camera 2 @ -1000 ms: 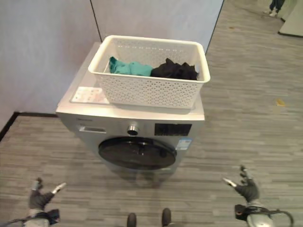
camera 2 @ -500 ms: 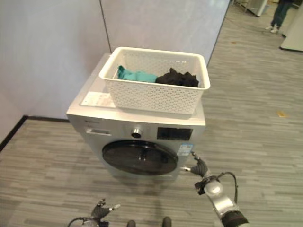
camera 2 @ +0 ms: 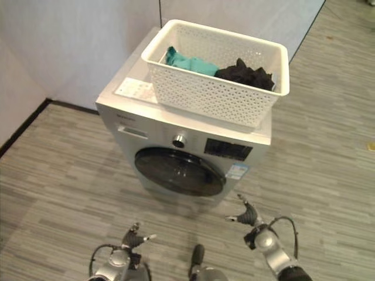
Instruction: Grab the laundry basket,head to the washer,open it,put in the laundry and shut it.
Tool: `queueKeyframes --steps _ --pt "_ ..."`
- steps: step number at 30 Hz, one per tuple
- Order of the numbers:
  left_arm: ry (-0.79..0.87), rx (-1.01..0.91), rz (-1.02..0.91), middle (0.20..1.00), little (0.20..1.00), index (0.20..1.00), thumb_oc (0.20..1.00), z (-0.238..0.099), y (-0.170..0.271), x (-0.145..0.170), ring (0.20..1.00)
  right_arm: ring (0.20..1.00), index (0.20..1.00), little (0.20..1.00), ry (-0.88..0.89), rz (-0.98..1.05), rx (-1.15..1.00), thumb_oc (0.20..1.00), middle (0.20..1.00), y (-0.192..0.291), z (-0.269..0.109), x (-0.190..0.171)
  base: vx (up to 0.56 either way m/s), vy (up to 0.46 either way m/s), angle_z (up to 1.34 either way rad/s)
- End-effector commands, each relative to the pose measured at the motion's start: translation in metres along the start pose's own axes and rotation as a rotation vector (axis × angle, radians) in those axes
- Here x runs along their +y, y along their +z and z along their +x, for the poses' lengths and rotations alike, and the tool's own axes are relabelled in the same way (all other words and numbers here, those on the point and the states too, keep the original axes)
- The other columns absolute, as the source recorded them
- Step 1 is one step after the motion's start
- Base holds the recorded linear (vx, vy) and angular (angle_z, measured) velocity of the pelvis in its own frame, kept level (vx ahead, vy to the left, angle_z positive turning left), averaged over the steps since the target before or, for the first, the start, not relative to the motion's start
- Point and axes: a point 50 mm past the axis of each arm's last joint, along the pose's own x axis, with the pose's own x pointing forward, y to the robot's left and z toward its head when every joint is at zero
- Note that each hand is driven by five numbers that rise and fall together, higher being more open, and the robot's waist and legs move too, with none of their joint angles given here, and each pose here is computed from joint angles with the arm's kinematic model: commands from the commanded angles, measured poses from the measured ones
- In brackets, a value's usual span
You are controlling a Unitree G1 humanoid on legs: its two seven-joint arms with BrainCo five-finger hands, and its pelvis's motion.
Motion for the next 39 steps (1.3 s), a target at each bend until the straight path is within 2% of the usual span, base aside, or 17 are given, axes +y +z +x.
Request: queueKeyframes --steps 1,5,9,16,22,30,32,39 --pt "-0.015 -0.061 0.098 1.000 1.000 1.000 1.000 -0.005 0.001 -0.005 1.000 1.000 1.000 1.000 -0.097 -0.019 -0.044 1.000 1.000 0.009 0.006 -0.023 -0.07 0.235 0.49" --pt "-0.042 -0.080 0.089 1.000 1.000 1.000 1.000 -0.005 0.006 -0.009 1.000 1.000 1.000 1.000 -0.166 -0.087 -0.035 1.000 1.000 0.010 0.011 -0.042 -0.20 0.284 0.38" --pt "-0.043 -0.103 0.080 1.000 1.000 1.000 1.000 -0.007 0.005 -0.004 1.000 1.000 1.000 1.000 -0.243 -0.182 -0.031 1.000 1.000 0.024 0.028 -0.068 -0.19 0.202 0.05" --pt "-0.004 -0.132 0.099 1.000 1.000 1.000 1.000 -0.006 0.009 0.010 1.000 1.000 1.000 1.000 -0.356 -0.237 -0.022 1.000 1.000 0.039 0.039 -0.104 -0.09 -0.017 0.22" --pt "0.023 -0.135 0.044 1.000 1.000 1.000 1.000 -0.006 0.009 0.018 1.000 1.000 1.000 1.000 -0.422 -0.309 -0.076 1.000 1.000 0.065 0.047 -0.115 -0.02 -0.099 -0.05" --pt "-0.015 -0.215 0.065 1.000 1.000 1.000 1.000 -0.008 0.024 0.014 1.000 1.000 1.000 1.000 -0.564 -0.280 -0.168 1.000 1.000 0.109 0.054 -0.151 -0.07 -0.066 0.09" --pt "-0.032 -0.210 0.079 1.000 1.000 1.000 1.000 -0.009 0.021 0.010 1.000 1.000 1.000 1.000 -0.638 -0.277 -0.199 1.000 1.000 0.126 0.052 -0.172 -0.01 -0.046 0.15" --pt "-0.024 -0.182 0.062 1.000 1.000 1.000 1.000 -0.008 0.017 0.008 1.000 1.000 1.000 1.000 -0.768 -0.268 -0.239 1.000 1.000 0.155 0.047 -0.206 0.00 -0.012 0.07"
